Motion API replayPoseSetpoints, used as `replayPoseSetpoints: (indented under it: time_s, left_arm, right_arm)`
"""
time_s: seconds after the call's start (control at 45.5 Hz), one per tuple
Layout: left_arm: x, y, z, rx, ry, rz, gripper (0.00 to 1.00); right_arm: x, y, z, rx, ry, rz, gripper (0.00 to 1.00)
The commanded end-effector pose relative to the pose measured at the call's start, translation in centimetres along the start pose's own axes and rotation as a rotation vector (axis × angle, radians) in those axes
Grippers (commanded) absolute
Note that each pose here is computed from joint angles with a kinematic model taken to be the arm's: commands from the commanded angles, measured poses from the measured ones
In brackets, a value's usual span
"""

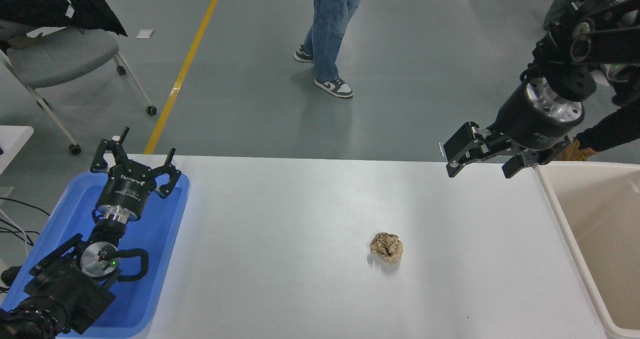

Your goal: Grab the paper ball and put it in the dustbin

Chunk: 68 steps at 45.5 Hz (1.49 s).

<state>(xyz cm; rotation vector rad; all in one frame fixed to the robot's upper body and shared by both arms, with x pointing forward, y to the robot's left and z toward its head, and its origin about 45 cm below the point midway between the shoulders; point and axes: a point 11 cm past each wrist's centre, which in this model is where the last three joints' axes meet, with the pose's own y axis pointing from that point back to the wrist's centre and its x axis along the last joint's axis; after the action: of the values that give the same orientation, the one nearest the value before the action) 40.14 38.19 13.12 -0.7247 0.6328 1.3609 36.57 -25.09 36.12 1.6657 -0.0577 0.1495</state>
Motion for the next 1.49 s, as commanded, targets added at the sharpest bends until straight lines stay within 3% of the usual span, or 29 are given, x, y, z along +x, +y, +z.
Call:
replayPoseSetpoints:
  time_s: [0.0,0.505,0.637,0.901,1.473]
  left_arm:
    - [0.0,0.0,0.0,0.000,0.000,0.000,1.00]
    - [0.0,0.0,0.0,0.000,0.000,0.000,1.00]
    - [0.0,0.0,0.0,0.000,0.000,0.000,1.00]
    - [0.0,0.0,0.0,0.000,0.000,0.000,1.00]
    - [0.0,0.0,0.0,0.000,0.000,0.000,1.00]
  right_arm:
    - [-0.1,-0.2,0.0,0.001,0.001,-0.006,1.00]
    - [-0.6,-2.7,-2.4,0.058,0.045,-0.055,1.00]
    - [0.1,-4.8,-4.3,0.103,0.075,-0.001,1.00]
    - [2.3,-12.3,-6.2,0.091,0.121,0.094,1.00]
    - [-2.1,-24.4,-5.2,0.114,0.060,0.112,1.00]
